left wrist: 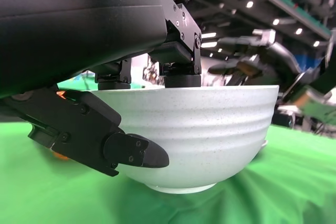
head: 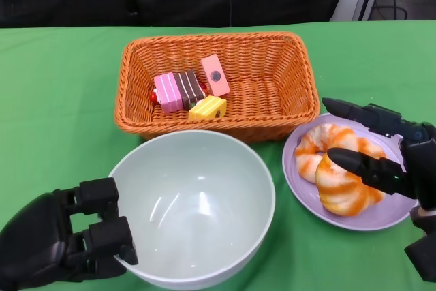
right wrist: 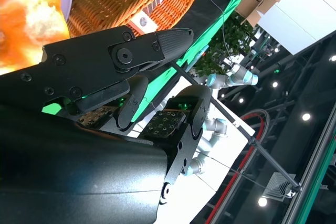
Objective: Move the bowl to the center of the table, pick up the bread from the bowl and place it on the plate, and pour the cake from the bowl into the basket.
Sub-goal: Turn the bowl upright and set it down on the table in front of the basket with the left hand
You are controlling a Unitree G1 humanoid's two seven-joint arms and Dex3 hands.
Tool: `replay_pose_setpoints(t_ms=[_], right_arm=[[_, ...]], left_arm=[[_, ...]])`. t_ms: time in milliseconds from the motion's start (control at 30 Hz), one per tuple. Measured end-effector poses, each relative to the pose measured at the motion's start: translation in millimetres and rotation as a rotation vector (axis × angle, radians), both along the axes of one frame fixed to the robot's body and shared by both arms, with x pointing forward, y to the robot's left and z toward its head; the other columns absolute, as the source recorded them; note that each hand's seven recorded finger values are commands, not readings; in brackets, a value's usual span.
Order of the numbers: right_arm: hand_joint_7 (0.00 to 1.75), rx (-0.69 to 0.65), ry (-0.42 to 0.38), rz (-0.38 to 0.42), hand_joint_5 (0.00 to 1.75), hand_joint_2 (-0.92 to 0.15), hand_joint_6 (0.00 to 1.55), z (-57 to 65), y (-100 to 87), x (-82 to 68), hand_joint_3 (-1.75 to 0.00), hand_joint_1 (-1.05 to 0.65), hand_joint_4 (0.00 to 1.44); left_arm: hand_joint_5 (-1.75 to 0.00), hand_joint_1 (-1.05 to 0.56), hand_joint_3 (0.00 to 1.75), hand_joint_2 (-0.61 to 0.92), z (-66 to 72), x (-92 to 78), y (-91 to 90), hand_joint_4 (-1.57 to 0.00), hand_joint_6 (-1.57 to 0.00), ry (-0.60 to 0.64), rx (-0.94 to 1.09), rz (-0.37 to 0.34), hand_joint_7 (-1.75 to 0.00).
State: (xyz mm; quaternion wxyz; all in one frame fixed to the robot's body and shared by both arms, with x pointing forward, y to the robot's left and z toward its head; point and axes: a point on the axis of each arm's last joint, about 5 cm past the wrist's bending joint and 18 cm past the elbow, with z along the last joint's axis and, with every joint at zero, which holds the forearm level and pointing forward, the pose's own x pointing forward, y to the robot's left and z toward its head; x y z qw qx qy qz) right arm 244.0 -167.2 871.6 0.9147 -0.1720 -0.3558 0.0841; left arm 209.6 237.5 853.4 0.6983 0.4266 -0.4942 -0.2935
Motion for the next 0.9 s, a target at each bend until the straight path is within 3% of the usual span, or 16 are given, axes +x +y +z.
replay_pose_setpoints(t_ms=[133,233,267,367,467,567,667,900], right_arm=[[0.01,0.002,0.000,0.002,0.30,-0.92,0.76,-0.2,0.4,-0.3,-0.10,-0.53,0.91],[0.01,0.003,-0.001,0.003,0.31,-0.92,0.76,-0.2,0.6,-0.4,-0.10,-0.54,0.92],[0.01,0.004,-0.002,0.003,0.31,-0.92,0.76,-0.2,0.8,-0.4,-0.10,-0.54,0.91],[0.01,0.006,-0.001,0.003,0.31,-0.92,0.76,-0.6,1.1,-0.9,-0.10,-0.54,0.90],[0.01,0.005,-0.001,0.003,0.32,-0.92,0.76,-0.9,1.2,-1.3,-0.09,-0.54,0.90],[0.01,0.009,0.000,0.003,0.32,-0.92,0.77,-1.2,1.9,-1.6,-0.08,-0.53,0.90],[0.01,0.015,-0.001,0.004,0.33,-0.92,0.77,-1.5,3.6,-1.9,-0.09,-0.55,0.90],[0.01,0.021,-0.012,-0.006,0.34,-0.92,0.76,-0.6,3.6,-1.5,-0.10,-0.54,0.89]], left_arm=[[-1.75,-0.19,0.22,0.92,2.5,5.0,4.7,-0.46,-0.55,0.027,0.082,0.016,-1.37],[-1.70,-0.20,0.05,0.92,4.6,7.6,5.3,-0.48,-0.70,0.048,0.128,0.036,-1.06],[-1.62,-0.21,0.03,0.92,5.0,8.1,5.4,-0.51,-0.77,0.055,0.147,0.039,-0.87],[-1.36,-0.23,0.06,0.92,6.2,9.4,4.9,-0.60,-0.92,0.078,0.187,0.055,-0.44],[-1.10,-0.24,0.12,0.92,7.8,10.8,4.3,-0.69,-0.97,0.092,0.205,0.069,-0.23],[-1.00,-0.26,0.14,0.92,9.1,11.8,4.3,-0.71,-0.98,0.098,0.221,0.076,-0.17],[-0.76,-0.28,0.16,0.92,9.2,12.2,3.1,-0.77,-0.98,0.105,0.222,0.081,-0.10],[-0.66,-0.30,0.21,0.92,9.2,13.2,0.5,-0.74,-0.91,0.111,0.221,0.091,-0.04]])
